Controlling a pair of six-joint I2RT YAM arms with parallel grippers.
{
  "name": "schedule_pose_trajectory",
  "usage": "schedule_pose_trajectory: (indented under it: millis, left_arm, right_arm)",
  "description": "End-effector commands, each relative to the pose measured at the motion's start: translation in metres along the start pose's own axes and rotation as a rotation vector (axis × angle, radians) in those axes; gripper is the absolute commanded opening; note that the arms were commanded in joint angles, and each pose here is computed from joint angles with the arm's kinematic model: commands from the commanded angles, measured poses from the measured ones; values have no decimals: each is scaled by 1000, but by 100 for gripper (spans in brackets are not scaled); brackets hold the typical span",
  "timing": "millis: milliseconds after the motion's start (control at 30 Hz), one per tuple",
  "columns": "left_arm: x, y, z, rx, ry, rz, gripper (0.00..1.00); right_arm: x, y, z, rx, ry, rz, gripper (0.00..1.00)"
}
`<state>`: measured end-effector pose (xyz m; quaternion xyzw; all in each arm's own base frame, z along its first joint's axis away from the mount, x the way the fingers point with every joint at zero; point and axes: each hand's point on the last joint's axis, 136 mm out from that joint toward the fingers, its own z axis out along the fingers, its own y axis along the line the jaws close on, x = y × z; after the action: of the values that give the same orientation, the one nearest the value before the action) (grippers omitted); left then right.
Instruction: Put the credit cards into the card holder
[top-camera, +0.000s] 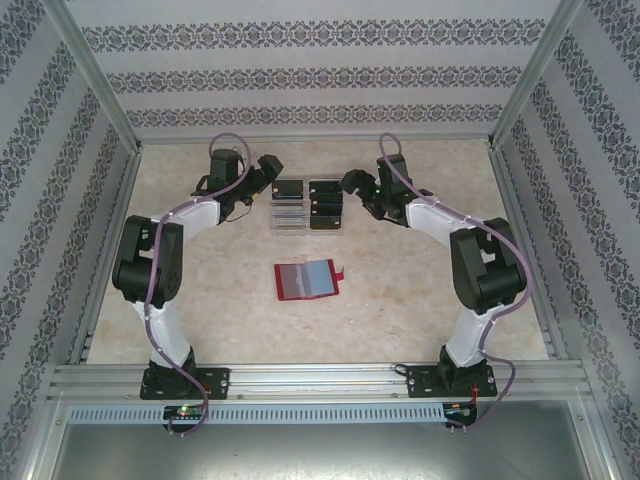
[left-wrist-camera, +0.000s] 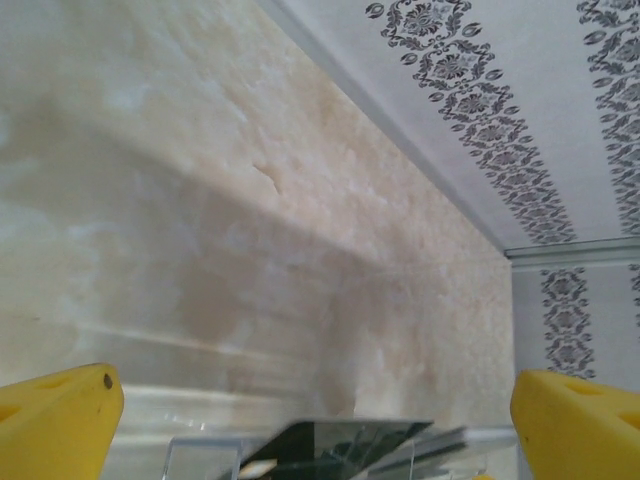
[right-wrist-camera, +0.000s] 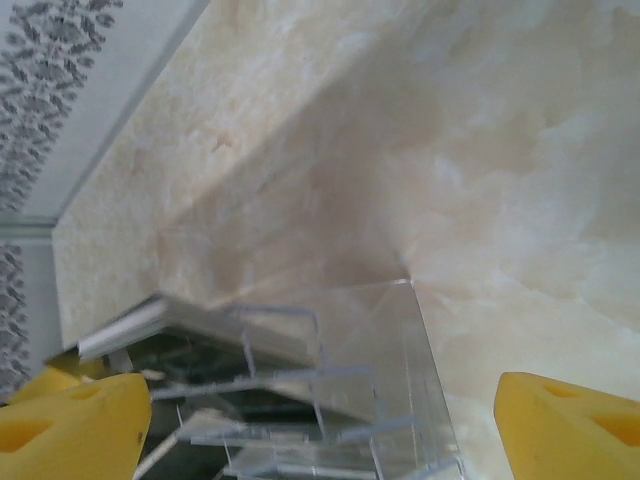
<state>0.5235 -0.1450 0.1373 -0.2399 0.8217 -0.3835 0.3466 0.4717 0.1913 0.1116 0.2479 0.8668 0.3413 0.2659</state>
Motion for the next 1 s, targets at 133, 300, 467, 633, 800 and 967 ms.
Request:
schedule_pose_trajectory:
  millis: [133, 300, 467, 633, 800, 967]
  left_arm:
    - [-22, -23, 9, 117, -79, -51, 100]
    - [-15, -20, 17, 123, -60, -70, 100]
    - [-2, -24, 26, 133, -35, -66, 100]
    - [9, -30, 32, 148, -18, -67, 100]
    - [15, -39, 38, 163, -3, -62, 100]
    - [27, -53, 45, 177, 25, -42, 100]
  right_arm:
    - [-20, -3, 22, -77, -61, 196, 88]
    - [-19, -8, 34, -98, -61, 262, 88]
    - [-13, -8, 43, -99, -48, 291, 88]
    - [-9, -4, 48, -118, -44, 320, 87]
    - [-5, -2, 51, -145, -41, 354, 87]
    - [0, -9, 43, -155, -46, 375, 87]
